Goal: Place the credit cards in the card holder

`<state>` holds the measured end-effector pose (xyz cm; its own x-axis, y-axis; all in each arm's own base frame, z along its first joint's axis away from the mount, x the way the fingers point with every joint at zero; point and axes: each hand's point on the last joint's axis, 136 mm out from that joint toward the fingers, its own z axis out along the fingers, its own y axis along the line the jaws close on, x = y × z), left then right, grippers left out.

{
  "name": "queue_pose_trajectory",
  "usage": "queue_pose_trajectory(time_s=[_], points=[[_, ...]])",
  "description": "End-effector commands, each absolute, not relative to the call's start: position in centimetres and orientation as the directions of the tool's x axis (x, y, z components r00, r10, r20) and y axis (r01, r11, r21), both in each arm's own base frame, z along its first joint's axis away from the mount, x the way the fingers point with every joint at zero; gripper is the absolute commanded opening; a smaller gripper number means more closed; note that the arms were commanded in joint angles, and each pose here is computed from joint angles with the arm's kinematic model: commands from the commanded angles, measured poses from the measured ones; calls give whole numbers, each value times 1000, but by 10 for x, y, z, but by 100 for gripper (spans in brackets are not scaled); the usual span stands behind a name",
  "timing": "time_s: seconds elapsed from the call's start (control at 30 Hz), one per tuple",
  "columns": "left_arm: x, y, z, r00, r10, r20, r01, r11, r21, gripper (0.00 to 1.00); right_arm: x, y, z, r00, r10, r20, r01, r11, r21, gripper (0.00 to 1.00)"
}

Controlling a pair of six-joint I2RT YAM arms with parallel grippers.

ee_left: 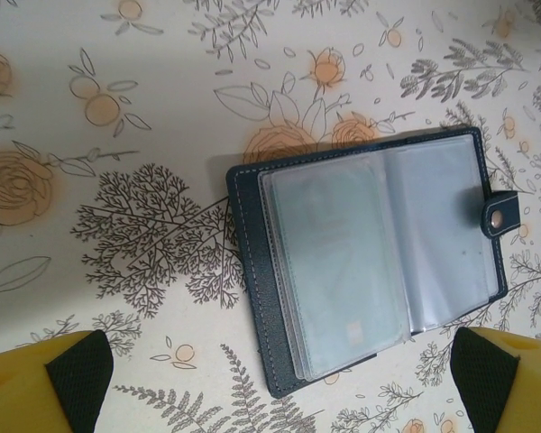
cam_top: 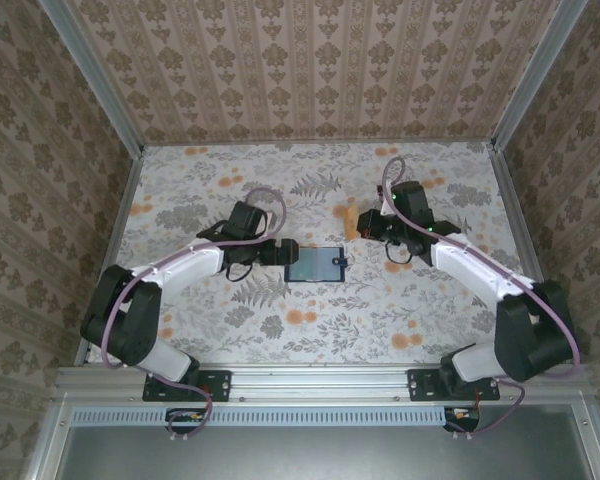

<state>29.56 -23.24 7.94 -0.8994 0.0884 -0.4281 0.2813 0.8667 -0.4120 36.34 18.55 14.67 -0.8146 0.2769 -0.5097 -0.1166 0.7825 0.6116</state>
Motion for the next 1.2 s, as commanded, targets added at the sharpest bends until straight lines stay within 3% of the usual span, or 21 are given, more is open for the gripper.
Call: queue_pose_trajectory(time_s=[0.0,0.33,0.83,1.0,1.17], points=[[296,-248,80,-901,103,-421,308,835,-455,100,351,232,147,-892,306,-333,-135,524,841,0],[295,-248,61,-919,121,-376,290,853,-433,100,328,252,80,-963,205,-176,-45,521,852,0],[294,-241,34,-951,79,-300,213,869,-446,93,324,249,47,-969,198,-148,-6,578,816,0],[293,-242,30,-955,64,-290,199,862,-466,72,323,247,45,-967,212,-141,9,581,814,0],[294,-241,29,-953,65,-296,202,864,-461,70,321,245,48,-961,222,-164,-7,575,818,0]])
